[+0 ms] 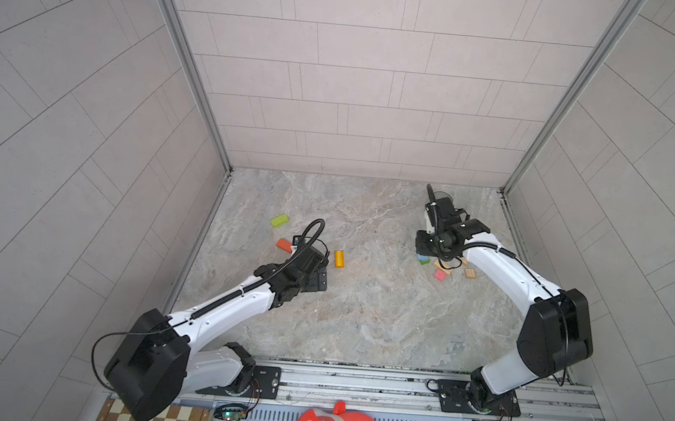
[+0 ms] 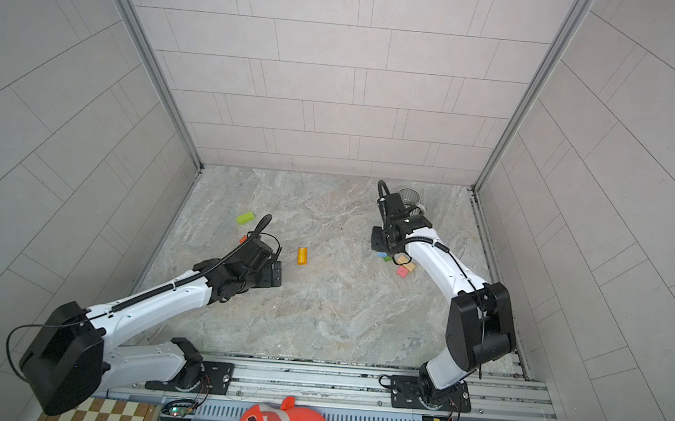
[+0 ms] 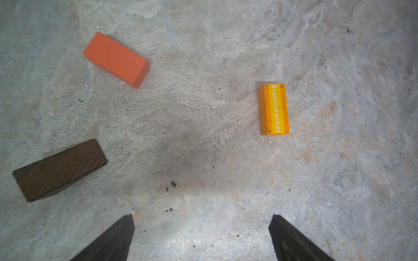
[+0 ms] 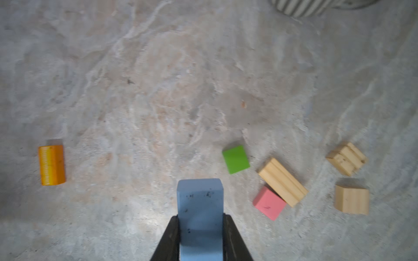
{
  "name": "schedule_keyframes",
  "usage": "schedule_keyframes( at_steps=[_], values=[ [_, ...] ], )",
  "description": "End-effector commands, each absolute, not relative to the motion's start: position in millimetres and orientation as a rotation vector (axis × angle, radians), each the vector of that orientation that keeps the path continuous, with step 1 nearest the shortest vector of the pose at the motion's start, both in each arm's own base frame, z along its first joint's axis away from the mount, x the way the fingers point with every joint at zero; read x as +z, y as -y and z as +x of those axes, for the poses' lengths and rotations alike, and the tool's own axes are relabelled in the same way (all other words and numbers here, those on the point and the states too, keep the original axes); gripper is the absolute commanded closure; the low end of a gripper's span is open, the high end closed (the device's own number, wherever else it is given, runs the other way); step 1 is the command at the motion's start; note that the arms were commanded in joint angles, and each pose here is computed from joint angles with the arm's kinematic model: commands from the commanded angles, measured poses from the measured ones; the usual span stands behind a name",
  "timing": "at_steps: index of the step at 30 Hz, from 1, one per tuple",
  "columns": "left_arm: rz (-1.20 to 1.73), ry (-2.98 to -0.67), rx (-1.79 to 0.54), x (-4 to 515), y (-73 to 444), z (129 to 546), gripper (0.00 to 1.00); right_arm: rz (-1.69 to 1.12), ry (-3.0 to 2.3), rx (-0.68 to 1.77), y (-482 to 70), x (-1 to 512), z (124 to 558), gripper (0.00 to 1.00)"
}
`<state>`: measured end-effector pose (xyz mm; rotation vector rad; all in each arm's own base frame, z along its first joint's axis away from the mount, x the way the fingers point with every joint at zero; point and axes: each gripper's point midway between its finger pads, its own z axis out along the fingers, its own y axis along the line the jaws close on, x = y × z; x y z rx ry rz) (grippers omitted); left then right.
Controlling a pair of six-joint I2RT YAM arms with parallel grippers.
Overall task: Build the wood block tower
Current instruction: 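Lift the light blue block with right gripper and carry it beside the orange block, then stand the light blue block upright against the orange block and release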
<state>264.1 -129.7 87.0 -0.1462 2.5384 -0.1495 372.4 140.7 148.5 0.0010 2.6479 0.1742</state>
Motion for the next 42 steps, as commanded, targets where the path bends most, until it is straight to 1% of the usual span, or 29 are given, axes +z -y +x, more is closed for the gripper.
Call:
schedule_keyframes(
  at_steps=[1, 8, 13, 24, 32, 35, 38, 39, 41, 42],
  values=[
    [-0.200, -2.540, -0.124, 87.7, 120.4, 256.4, 0.00, 0.004, -2.665, 0.203, -168.5, 142.0, 375.1, 0.77],
    [-0.275, -2.494, -0.209, 82.4, 118.9, 250.7, 0.00, -0.125, -2.701, 0.213, -238.7, 112.1, 386.8, 0.79],
    [-0.305, -2.479, -0.188, 84.3, 112.7, 250.5, 0.00, -0.141, -2.714, 0.222, -273.7, 89.9, 395.0, 0.79],
    [-0.292, -2.450, -0.118, 87.8, 105.0, 257.7, 0.00, -0.071, -2.718, 0.206, -301.9, 65.2, 413.6, 0.81],
    [-0.316, -2.445, -0.121, 88.0, 102.2, 262.0, 0.00, -0.082, -2.755, 0.228, -321.7, 47.6, 414.0, 0.80],
    [-0.302, -2.452, -0.111, 88.4, 100.0, 263.9, 0.00, -0.082, -2.766, 0.223, -322.9, 43.1, 413.7, 0.78],
    [-0.301, -2.461, -0.114, 88.3, 100.4, 266.1, 0.00, -0.085, -2.767, 0.225, -323.8, 42.9, 413.5, 0.73],
    [-0.301, -2.464, -0.115, 88.0, 100.7, 266.7, 0.00, -0.083, -2.767, 0.225, -323.6, 43.3, 413.4, 0.70],
    [-0.296, -2.466, -0.131, 89.1, 103.2, 268.2, 0.00, -0.092, -2.766, 0.232, -324.2, 45.6, 412.4, 0.60],
    [-0.295, -2.466, -0.136, 89.5, 103.9, 269.0, 0.00, -0.094, -2.766, 0.233, -323.7, 46.5, 412.1, 0.58]
  ],
)
